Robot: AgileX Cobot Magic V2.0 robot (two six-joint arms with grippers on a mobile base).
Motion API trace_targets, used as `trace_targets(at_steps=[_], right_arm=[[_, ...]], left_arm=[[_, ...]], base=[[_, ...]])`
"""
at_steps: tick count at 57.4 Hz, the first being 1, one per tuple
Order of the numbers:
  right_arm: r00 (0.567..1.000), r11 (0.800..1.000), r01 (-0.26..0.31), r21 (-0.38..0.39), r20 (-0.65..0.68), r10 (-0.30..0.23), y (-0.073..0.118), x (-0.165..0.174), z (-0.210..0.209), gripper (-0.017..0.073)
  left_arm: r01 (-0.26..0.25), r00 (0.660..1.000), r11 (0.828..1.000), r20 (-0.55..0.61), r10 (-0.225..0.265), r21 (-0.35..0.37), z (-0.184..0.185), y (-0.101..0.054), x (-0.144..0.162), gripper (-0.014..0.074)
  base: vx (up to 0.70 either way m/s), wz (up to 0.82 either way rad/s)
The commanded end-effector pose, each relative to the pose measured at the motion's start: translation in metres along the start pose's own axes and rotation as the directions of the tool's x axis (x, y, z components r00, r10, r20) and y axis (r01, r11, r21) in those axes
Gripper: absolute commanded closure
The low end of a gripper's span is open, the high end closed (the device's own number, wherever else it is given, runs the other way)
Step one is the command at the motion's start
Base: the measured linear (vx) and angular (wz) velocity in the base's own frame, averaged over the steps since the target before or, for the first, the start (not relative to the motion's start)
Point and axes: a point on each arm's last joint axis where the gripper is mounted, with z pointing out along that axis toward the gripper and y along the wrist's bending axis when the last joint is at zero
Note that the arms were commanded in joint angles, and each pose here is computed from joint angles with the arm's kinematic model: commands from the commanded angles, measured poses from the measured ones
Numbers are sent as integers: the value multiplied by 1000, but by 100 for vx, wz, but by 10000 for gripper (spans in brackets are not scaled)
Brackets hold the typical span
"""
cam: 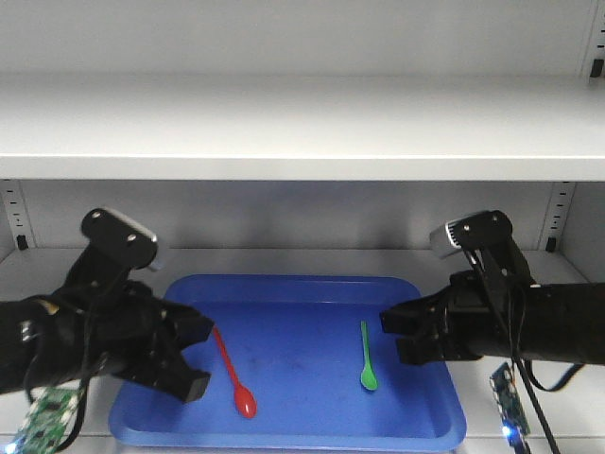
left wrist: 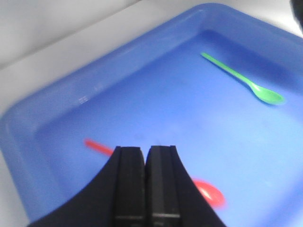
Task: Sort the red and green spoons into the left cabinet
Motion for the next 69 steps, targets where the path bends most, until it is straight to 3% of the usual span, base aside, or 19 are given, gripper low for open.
trace_targets(at_steps=[1,11,24,32,53,62,65,69], right_arm=[[997,1000,1,28,71,-3,9,-11,-23,562],[996,999,5,35,93,-8,19,-7,-39,562],[999,993,21,-116,47,-15,37,-3,-47,562],[1000,985,22,-172,22,-19,42,-1,-47,562],[1000,978,23,-206,7,-22,45,1,-48,562],[1000,978,23,-206,7,-22,45,1,-48,562],[1000,978,24,-206,7,-23,45,1,-48,562],[1000,978,23,-207,7,-23,45,1,-48,562]], left_arm=[[42,994,999,97,-39,-30,-26,-3,-9,594],[37,992,999,124,-33,-28,-50,-9,0,594],[25,991,1000,133,-25,1,-65,-15,-2,594],[25,991,1000,132,-25,1,-65,-15,-2,594],[25,991,1000,133,-25,-1,-65,-15,-2,594],[9,987,999,158,-3,-36,-66,-12,-4,594],[-15,981,997,194,30,-75,-73,-10,-8,594],[5,961,991,274,33,-135,-87,-7,-15,594]], base=[[0,0],[0,0],[0,0],[0,0],[0,0],[0,0],[0,0],[0,0]])
